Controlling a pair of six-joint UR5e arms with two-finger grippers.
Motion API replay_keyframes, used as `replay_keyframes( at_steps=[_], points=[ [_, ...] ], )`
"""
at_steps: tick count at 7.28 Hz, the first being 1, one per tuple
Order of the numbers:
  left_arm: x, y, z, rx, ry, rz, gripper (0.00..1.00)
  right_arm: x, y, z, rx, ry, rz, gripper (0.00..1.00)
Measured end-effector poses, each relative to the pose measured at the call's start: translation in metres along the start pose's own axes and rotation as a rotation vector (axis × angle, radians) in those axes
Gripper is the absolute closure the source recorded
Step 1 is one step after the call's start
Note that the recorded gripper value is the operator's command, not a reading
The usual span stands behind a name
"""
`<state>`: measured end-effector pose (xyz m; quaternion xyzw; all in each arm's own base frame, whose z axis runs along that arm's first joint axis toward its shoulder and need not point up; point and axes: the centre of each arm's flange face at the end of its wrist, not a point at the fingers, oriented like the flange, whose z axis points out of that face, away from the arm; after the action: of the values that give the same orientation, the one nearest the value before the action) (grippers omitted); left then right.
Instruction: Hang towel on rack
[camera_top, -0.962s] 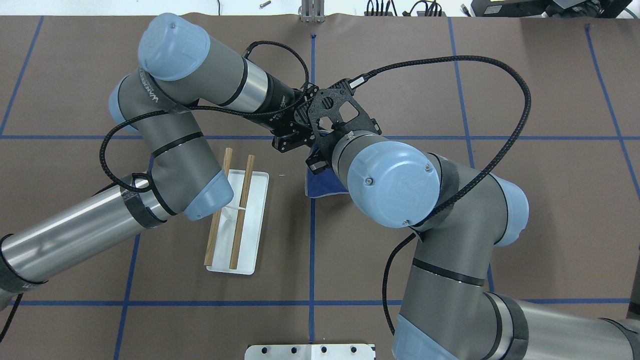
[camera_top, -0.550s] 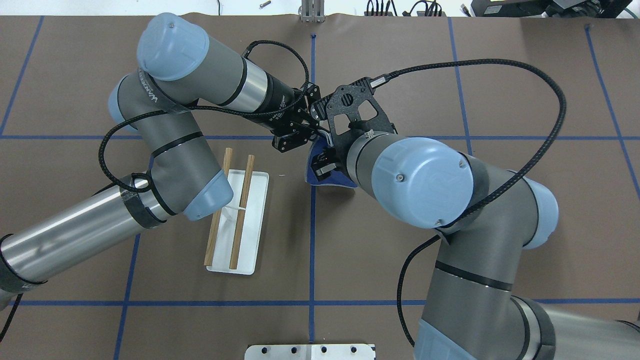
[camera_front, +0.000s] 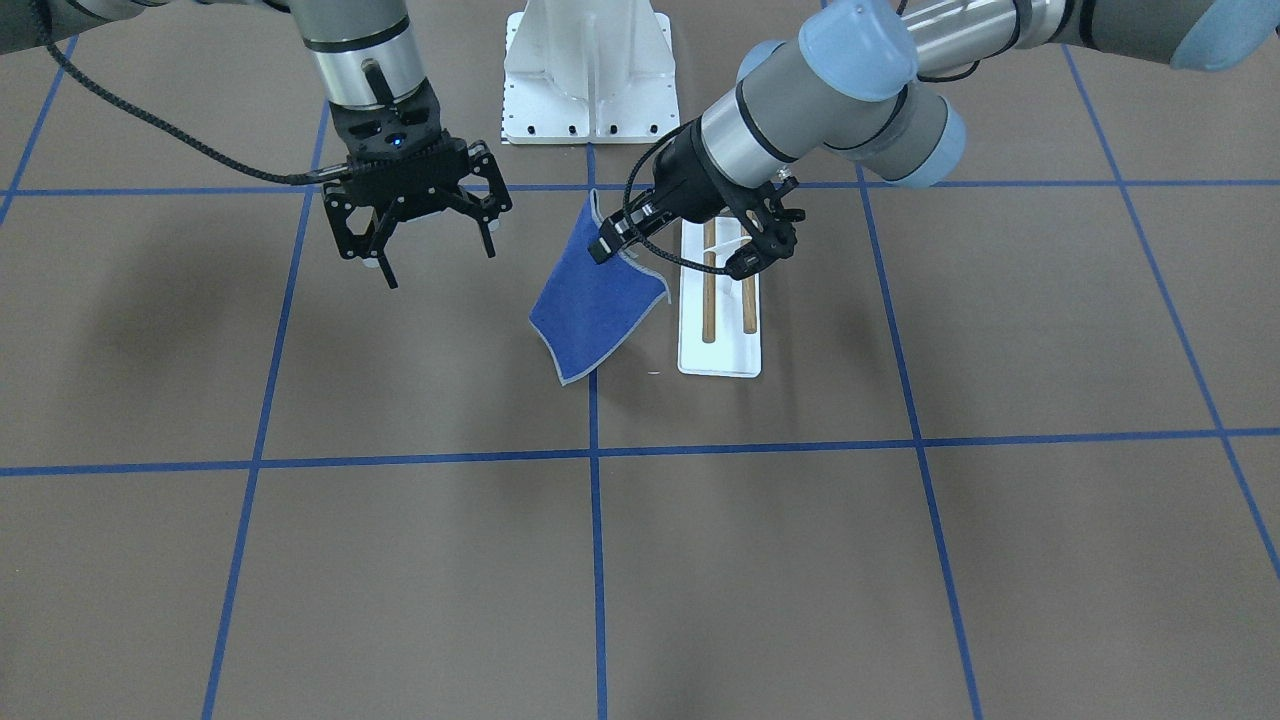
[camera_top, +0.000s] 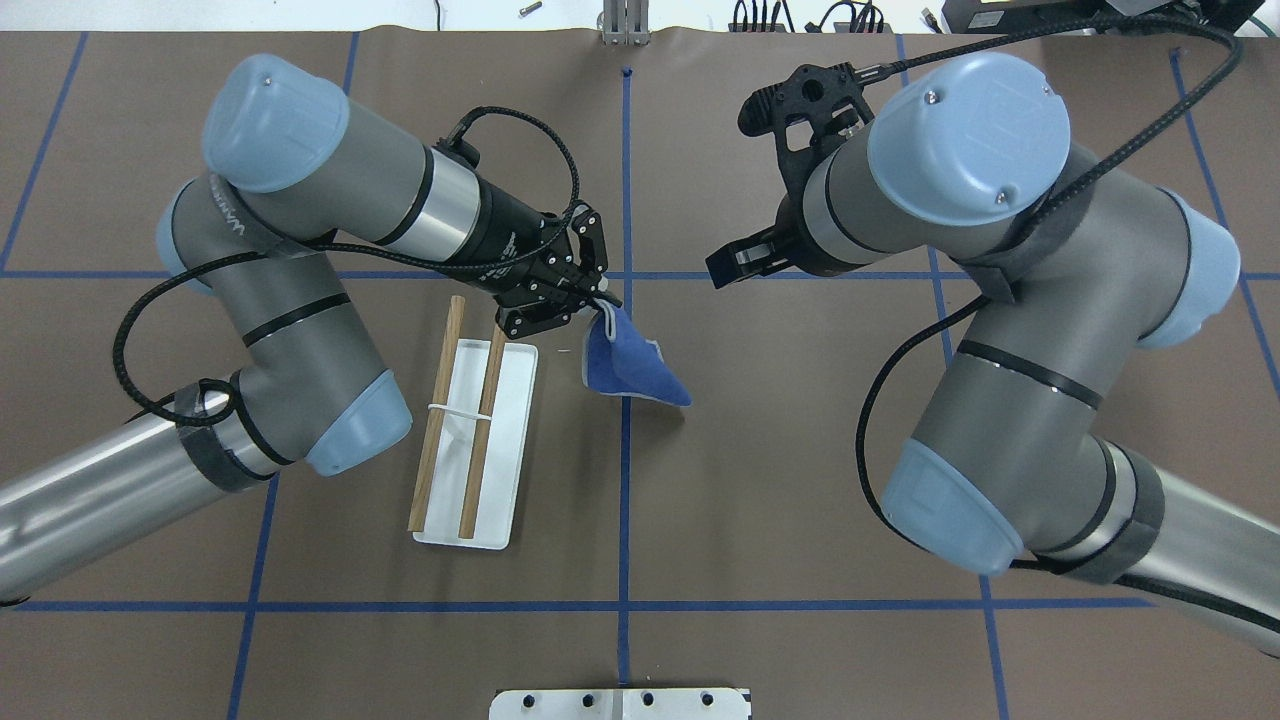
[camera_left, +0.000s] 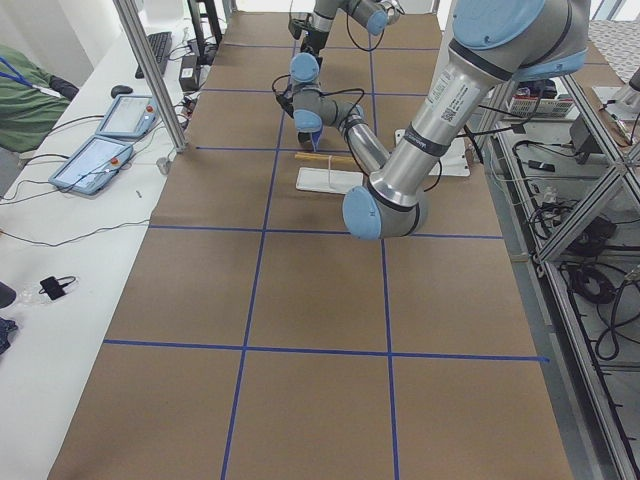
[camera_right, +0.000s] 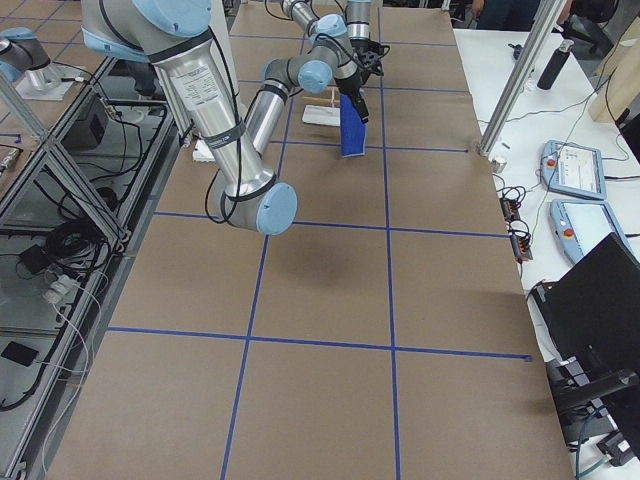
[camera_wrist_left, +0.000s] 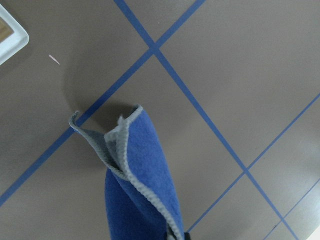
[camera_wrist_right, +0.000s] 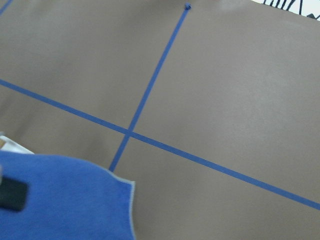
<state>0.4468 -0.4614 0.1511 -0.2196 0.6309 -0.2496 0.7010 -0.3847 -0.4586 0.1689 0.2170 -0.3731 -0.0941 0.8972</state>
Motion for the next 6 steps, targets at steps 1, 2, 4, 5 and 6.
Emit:
replay_keyframes(
  at_steps=[1, 2, 4, 5, 6],
  points=[
    [-0.016, 0.001, -0.007, -0.03, -0.025, 0.06, 1.0, 0.026, -0.014, 0.019, -0.049, 0.028, -0.004, 0.0],
    [-0.03, -0.001, -0.011, -0.054, -0.046, 0.126, 1.0, 0.054, -0.028, 0.035, -0.096, 0.049, -0.022, 0.0],
    [-0.056, -0.008, -0.025, -0.097, -0.078, 0.318, 1.0, 0.107, -0.049, 0.062, -0.159, 0.094, -0.074, 0.0],
    [-0.062, -0.016, -0.036, -0.117, -0.085, 0.423, 1.0, 0.127, -0.056, 0.07, -0.176, 0.114, -0.096, 0.0],
    [-0.07, -0.029, -0.046, -0.122, -0.09, 0.53, 1.0, 0.146, -0.062, 0.076, -0.19, 0.132, -0.118, 0.0]
  ],
)
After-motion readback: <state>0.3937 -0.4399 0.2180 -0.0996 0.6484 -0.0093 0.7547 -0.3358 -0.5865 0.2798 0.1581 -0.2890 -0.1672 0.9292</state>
